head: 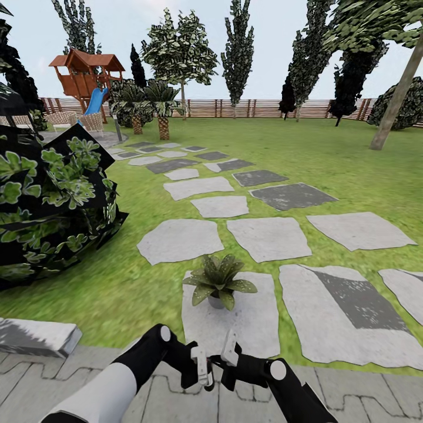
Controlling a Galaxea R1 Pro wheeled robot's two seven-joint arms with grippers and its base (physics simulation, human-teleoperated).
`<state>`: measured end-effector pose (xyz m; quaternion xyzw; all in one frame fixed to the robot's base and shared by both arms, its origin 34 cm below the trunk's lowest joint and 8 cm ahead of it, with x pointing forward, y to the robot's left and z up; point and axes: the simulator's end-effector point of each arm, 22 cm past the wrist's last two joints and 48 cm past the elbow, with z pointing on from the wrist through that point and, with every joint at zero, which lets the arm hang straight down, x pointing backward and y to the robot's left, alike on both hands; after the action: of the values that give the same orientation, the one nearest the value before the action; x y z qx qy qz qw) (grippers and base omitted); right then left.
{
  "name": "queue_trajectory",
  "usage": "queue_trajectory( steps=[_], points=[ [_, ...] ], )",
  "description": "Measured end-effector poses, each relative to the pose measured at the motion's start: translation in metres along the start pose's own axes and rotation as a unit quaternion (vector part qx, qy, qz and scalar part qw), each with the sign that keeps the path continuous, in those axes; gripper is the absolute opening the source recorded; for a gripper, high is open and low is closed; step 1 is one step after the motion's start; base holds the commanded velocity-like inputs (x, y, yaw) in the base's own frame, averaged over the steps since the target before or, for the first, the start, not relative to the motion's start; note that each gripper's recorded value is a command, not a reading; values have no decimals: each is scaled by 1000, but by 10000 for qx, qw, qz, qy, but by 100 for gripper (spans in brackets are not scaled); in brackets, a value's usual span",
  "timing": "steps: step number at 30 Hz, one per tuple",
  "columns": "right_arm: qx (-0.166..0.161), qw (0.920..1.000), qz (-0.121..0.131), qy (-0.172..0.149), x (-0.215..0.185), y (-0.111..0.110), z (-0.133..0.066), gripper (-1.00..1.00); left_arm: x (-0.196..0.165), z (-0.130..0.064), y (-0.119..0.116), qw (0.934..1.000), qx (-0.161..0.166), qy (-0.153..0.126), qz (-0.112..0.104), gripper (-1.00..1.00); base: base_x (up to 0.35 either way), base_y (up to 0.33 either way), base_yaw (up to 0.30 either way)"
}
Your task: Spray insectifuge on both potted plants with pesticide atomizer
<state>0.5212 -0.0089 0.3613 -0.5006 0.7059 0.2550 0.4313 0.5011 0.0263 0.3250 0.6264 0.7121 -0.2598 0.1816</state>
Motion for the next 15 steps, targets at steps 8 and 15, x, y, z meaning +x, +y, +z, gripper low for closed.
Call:
queue_trajectory(
  steps=[8, 15],
  points=[
    [12, 10000, -5, 24, 3, -2, -2, -100, 76, -30, 14, 9983, -167, 487, -277, -100, 0, 0, 0],
    [65, 10000, 24, 34, 5, -5, -4, 100, 136, -51, 12, 9946, -284, 818, -574, -100, 0, 0, 0]
  ],
)
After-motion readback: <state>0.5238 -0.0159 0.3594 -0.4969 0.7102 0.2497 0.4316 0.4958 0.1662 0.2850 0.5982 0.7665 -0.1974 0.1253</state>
